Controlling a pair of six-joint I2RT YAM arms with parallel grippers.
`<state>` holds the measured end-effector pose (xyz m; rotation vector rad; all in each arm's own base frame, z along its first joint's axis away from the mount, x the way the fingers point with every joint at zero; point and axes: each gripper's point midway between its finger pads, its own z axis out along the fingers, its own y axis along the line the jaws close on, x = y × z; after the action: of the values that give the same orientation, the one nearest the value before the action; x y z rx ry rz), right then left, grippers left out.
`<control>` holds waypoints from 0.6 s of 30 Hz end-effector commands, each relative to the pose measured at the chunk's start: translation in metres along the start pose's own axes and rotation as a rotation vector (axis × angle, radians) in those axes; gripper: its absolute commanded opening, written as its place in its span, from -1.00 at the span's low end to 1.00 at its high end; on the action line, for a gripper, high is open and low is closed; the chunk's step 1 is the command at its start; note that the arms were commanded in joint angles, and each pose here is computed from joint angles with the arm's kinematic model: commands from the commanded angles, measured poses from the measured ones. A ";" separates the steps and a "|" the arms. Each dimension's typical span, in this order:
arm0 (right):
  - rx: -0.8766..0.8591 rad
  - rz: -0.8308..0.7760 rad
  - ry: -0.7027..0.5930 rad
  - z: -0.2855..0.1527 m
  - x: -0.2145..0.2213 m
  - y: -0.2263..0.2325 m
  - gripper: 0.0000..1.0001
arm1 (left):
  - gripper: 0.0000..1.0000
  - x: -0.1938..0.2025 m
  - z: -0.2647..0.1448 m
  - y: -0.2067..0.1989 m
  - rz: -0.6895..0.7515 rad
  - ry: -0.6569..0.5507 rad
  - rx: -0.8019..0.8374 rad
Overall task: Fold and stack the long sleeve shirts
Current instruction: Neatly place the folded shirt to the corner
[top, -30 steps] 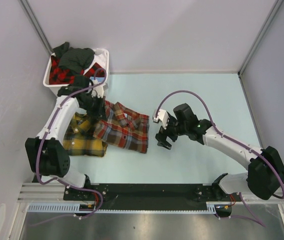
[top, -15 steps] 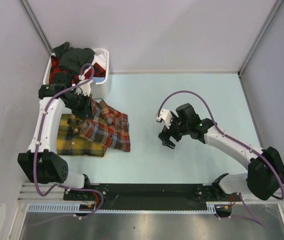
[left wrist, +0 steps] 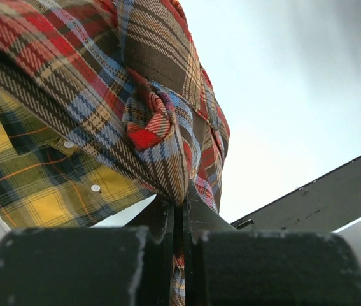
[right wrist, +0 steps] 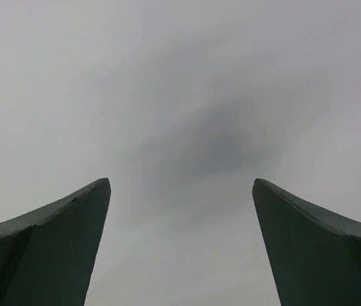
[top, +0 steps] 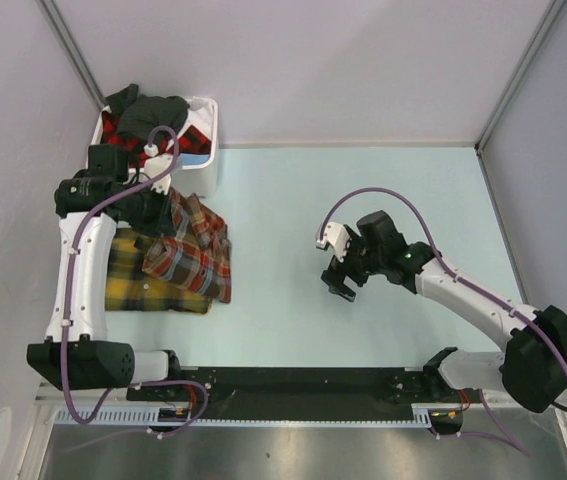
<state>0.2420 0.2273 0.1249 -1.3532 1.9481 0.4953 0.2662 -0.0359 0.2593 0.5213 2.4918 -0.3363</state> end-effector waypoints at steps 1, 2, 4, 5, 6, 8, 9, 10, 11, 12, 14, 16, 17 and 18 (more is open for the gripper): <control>0.033 -0.038 -0.019 -0.009 -0.003 -0.005 0.99 | -1.00 -0.015 -0.029 -0.010 0.092 -0.114 -0.004; 0.035 -0.040 -0.020 -0.010 -0.003 -0.005 0.99 | -1.00 -0.014 -0.032 -0.014 0.103 -0.124 0.004; 0.040 -0.044 -0.021 -0.011 -0.003 -0.005 0.99 | -1.00 -0.014 -0.035 -0.016 0.114 -0.131 0.003; 0.040 -0.046 -0.019 -0.011 -0.002 -0.005 0.99 | -1.00 -0.014 -0.038 -0.017 0.121 -0.136 0.001; 0.042 -0.047 -0.019 -0.012 -0.002 -0.005 0.99 | -1.00 -0.016 -0.041 -0.017 0.132 -0.147 -0.003; 0.043 -0.043 -0.017 -0.012 0.000 -0.004 0.99 | -1.00 -0.018 -0.046 -0.018 0.140 -0.161 -0.011; 0.046 -0.045 -0.017 -0.013 0.000 -0.004 0.99 | -1.00 -0.018 -0.048 -0.019 0.142 -0.163 -0.012; 0.049 -0.046 -0.019 -0.013 0.000 -0.005 0.99 | -1.00 -0.018 -0.048 -0.020 0.143 -0.165 -0.009; 0.053 -0.045 -0.019 -0.014 -0.001 -0.005 0.99 | -1.00 -0.017 -0.049 -0.021 0.145 -0.162 -0.003; 0.053 -0.045 -0.019 -0.014 0.000 -0.005 0.99 | -1.00 -0.016 -0.049 -0.022 0.150 -0.161 -0.003; 0.061 -0.048 -0.022 -0.013 -0.001 -0.007 1.00 | -1.00 -0.015 -0.049 -0.021 0.156 -0.156 -0.011; 0.066 -0.048 -0.029 -0.014 -0.003 -0.008 0.99 | -1.00 -0.014 -0.049 -0.017 0.157 -0.153 -0.018; 0.070 -0.048 -0.030 -0.014 -0.003 -0.009 0.99 | -1.00 -0.013 -0.048 -0.015 0.161 -0.149 -0.023; 0.071 -0.048 -0.031 -0.015 -0.004 -0.009 0.99 | -1.00 -0.013 -0.048 -0.011 0.171 -0.148 -0.029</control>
<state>0.2391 0.2177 0.1247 -1.3602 1.9404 0.4513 0.2431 -0.0378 0.2863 0.6166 2.3941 -0.3056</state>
